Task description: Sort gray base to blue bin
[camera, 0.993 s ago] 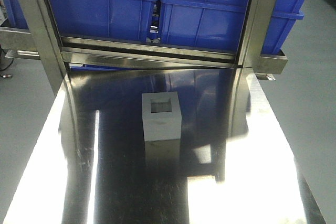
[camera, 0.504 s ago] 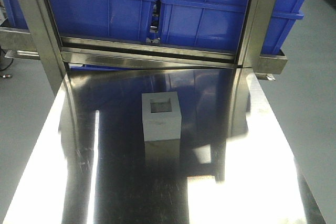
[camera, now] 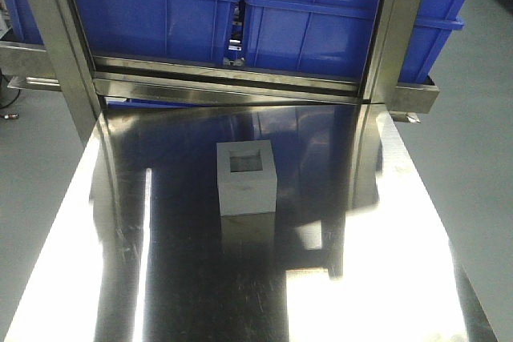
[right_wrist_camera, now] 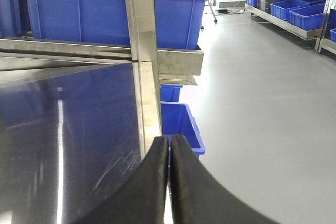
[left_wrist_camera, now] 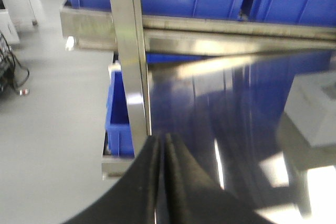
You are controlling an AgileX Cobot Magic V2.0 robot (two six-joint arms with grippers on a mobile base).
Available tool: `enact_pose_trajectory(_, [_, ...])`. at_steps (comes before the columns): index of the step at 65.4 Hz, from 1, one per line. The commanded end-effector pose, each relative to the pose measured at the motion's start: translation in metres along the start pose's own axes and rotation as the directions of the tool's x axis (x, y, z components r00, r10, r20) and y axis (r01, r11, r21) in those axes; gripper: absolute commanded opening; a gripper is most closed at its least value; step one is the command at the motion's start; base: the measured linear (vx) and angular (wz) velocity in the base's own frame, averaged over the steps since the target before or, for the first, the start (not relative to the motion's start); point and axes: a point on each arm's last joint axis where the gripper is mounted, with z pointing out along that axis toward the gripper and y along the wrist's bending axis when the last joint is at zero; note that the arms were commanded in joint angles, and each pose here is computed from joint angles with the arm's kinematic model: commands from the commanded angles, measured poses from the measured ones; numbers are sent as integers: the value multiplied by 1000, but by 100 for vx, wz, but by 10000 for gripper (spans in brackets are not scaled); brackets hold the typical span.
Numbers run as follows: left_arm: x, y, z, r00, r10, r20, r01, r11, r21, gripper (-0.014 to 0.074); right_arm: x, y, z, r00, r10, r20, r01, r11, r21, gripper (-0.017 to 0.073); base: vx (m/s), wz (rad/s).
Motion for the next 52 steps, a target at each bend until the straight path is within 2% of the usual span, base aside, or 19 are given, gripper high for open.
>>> enact_pose_trajectory(1, [-20,-1,-3,992,-11,126,10,1000,6,203,-6,0,0,997,-8,75,8,1000,0,-5,0,0])
enact_pose_trajectory(14, [-20,-1,-3,992,-13,126,12,1000,7,654,-6,0,0,997,-8,75,8,1000,0,-5,0,0])
enact_pose_trajectory(18, [-20,-1,-3,992,-12,126,11,1000,6,736,-6,0,0,997,-8,75,8,1000,0,-5,0,0])
enact_pose_trajectory(41, [-21,-1,-3,990,-21,136,19,1000,10,663,-6,0,0,997,-8,75,8,1000,0,-5,0,0])
enact_pose_trajectory(49, [-24,-1,3,991,-12,135,12,1000,7,652,-6,0,0,997,-8,75,8,1000,0,-5,0,0])
enact_pose_trajectory(52, [-30,-1,7,991,6,135,-7,1000,4,650,-6,0,0,997,-8,75,8,1000,0,-5,0,0])
